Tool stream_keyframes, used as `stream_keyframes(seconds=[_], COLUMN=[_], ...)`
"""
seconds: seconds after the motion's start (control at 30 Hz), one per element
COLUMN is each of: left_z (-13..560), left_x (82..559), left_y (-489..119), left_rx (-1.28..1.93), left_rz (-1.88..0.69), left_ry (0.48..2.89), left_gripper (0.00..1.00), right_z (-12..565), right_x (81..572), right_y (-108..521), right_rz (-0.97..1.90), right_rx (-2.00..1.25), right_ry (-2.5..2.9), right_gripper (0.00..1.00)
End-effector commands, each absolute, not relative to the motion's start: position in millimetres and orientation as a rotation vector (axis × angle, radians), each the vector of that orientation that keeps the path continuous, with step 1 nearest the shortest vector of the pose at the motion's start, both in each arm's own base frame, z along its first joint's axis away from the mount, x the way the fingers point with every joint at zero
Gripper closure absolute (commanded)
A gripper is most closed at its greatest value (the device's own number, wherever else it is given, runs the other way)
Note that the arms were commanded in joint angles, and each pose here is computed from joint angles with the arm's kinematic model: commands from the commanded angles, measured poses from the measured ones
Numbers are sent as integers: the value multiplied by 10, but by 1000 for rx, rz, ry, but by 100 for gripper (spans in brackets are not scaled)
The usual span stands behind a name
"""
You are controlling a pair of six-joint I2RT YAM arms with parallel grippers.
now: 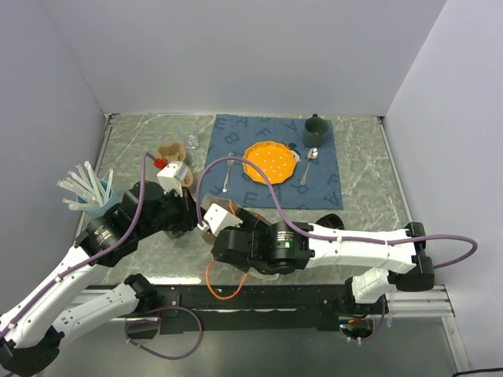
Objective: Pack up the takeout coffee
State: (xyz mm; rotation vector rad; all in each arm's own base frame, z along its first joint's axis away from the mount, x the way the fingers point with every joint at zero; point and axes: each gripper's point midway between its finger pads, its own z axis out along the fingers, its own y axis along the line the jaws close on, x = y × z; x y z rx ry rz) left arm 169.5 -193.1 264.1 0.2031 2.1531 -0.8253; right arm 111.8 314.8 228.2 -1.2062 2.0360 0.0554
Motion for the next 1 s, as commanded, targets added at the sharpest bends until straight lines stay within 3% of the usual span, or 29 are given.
stream_keyframes(seconds=[0.0,0.27,0.43,0.67,0.8,0.97], left_z=[3156,3239,2939,2598,2593,2500], left_x=[1885,1880,1782,1709,1636,1622], left_y=[-2069,-2142,-2110,-1804,-1847,-1886], left_rx=[281,323,292,187,163,120], left_rz=[-867,-934,-977,-841,-904,-912], left_ry=[1912,1754,1784,1956,1981,2068], left_gripper=[98,99,98,51,42,44], right_z=[2604,2658,2547,2334,2321,2325], right_x=[1339,1434,1407,1261,1278,1295], right_y=[3025,3028,3036,3049,3042,3051], right_rz=[-24,-45,-8,69,50,28], right_rx=[-1127,-1133,-1121,-1116,-1118,-1147], right_ry=[1960,1934,1956,2038,2035,2022], right_gripper=[51,51,51,52,52,52])
